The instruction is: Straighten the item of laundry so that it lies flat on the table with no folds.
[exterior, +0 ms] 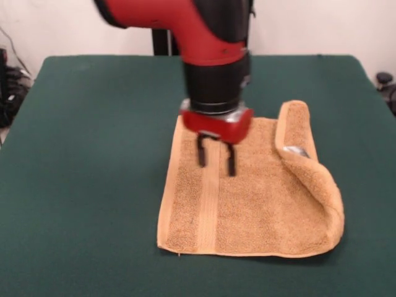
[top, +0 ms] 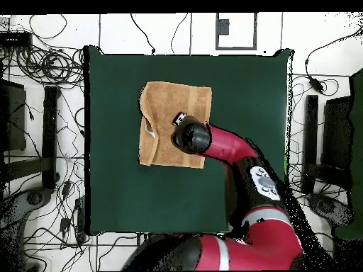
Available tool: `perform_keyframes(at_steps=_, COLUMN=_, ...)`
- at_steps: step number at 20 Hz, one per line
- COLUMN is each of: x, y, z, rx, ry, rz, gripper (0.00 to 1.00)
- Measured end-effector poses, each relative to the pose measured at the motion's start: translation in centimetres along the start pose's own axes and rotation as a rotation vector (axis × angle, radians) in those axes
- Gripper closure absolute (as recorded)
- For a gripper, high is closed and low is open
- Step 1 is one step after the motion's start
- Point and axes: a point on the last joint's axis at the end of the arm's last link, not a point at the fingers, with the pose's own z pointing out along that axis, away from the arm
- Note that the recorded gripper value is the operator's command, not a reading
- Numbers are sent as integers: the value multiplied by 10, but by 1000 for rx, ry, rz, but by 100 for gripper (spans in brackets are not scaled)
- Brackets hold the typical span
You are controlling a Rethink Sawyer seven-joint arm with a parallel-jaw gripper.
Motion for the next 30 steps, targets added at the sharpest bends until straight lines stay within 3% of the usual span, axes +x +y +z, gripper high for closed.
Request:
perform_keyframes(at_steps=4, x=9, y=24, z=-12, rx=-6, ry=34, rz=-2, gripper=0)
perform_keyframes(at_steps=10, x=3, y=30, z=-17, rx=-16, ry=33, rz=28, gripper=0)
perform_keyframes(at_steps=16, x=-4, y=20, z=-3, rx=13, ry=24, rz=42, gripper=0)
perform_keyframes(at_steps=22, x=1, y=17, z=36, rx=59, ry=21, rz=38, gripper=0)
perform_keyframes(at_steps=30, x=-6, y=22, z=35, rx=72, ry=16, rz=44, gripper=0)
